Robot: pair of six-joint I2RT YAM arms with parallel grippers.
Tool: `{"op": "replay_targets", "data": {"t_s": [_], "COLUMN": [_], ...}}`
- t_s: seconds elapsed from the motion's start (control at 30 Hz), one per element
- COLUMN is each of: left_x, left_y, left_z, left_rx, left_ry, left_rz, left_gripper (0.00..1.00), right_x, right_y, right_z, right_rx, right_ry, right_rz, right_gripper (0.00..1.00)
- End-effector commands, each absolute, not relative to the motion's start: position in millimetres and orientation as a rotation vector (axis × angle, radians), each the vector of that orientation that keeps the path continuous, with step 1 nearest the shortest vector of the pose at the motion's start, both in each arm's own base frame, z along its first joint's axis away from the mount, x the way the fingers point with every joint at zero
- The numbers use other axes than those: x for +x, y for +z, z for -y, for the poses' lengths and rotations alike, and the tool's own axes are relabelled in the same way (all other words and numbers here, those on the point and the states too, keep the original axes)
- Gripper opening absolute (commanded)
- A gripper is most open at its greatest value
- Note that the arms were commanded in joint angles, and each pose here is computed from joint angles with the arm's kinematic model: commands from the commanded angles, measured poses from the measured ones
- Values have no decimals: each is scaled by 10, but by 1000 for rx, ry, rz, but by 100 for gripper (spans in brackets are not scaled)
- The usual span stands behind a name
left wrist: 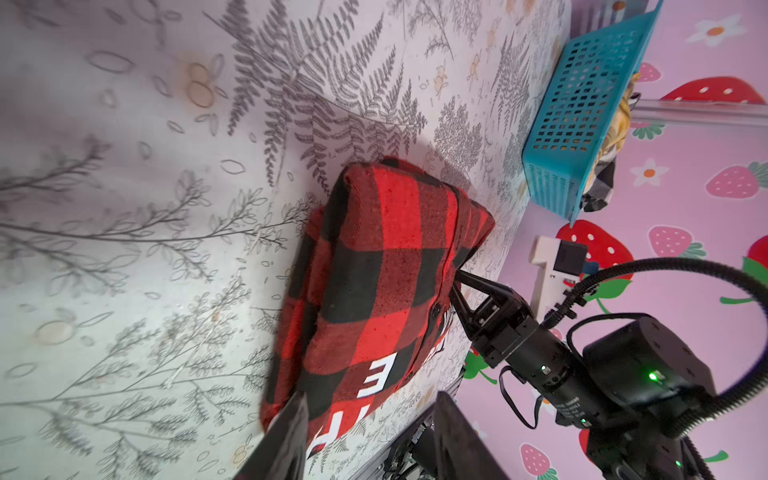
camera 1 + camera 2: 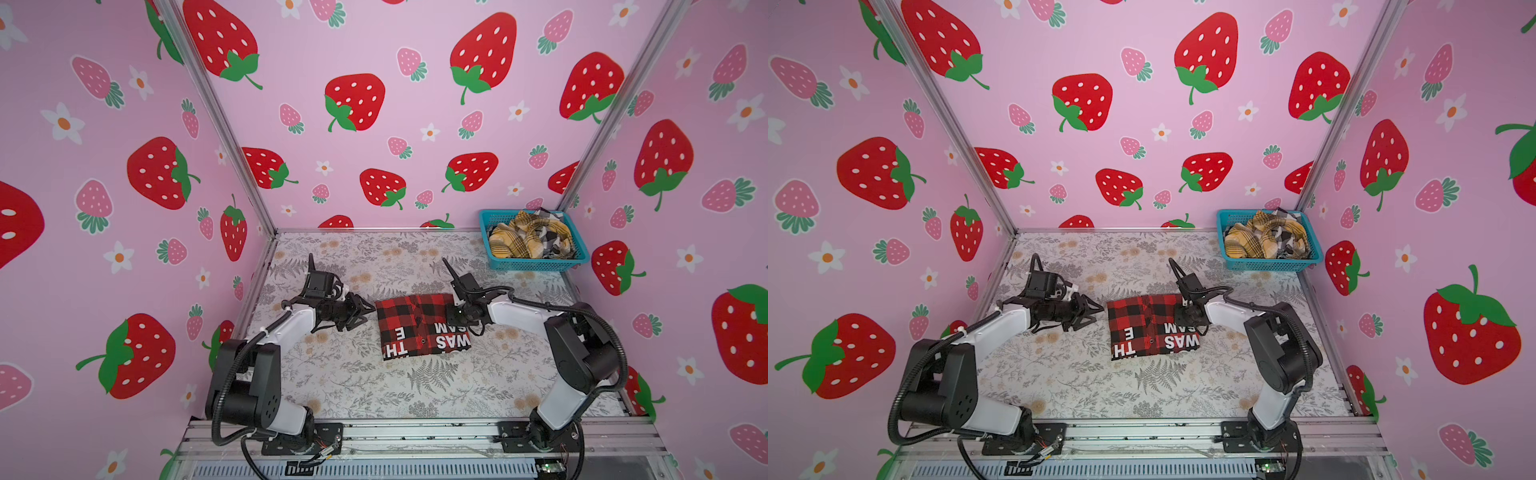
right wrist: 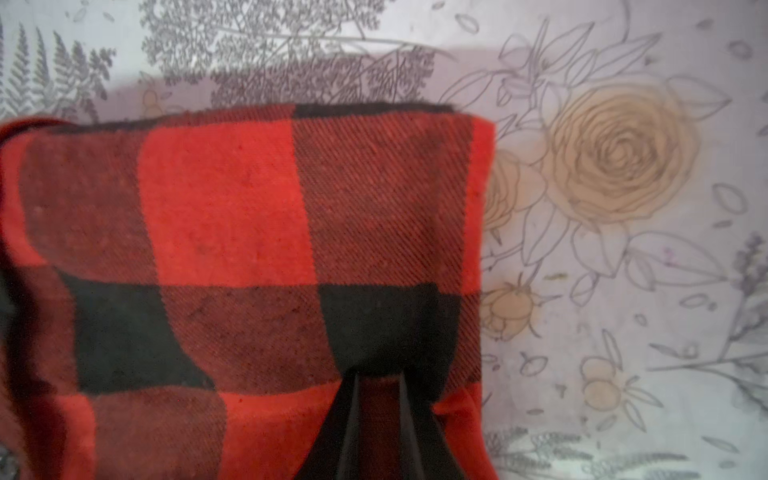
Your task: Fold and stack the long sleeve shirts
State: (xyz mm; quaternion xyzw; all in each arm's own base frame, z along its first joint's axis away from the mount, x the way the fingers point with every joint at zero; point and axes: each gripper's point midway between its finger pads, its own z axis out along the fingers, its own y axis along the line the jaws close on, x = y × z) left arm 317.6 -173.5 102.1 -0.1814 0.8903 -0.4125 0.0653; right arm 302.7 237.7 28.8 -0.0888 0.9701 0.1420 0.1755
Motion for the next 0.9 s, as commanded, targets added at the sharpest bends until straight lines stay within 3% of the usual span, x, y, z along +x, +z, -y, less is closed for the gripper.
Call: {"op": "replay_targets", "data": {"t_s": [0.0, 0.23, 0.37, 0.67, 0.87], "left_x": [3195, 3359, 3545, 3800, 3789], "left_y": [1122, 1032, 933, 480, 234], "left_z": [2021, 2276, 2333, 2371, 2285], "left_rx": [-410, -392, -402, -431, -487], "left_ry": [-1216, -1210, -1201, -1108, -1026], "left_rz": [-2734, -2763, -2780, -2880, -2938], "left_gripper": [49, 48, 47, 42, 41], "right_x": [2823, 3018, 3111, 3384, 3560], "right_y": [267, 919, 1040, 755, 396], "right_z": [-2247, -2526, -2827, -3313, -3219], "right_rx": [-240, -282, -328, -366, -327], "right_ry": [322, 407, 493, 602, 519], "right_rz": [-2811, -2677, -2637, -2643, -2698], "right_gripper": [21, 23, 23, 23, 20]}}
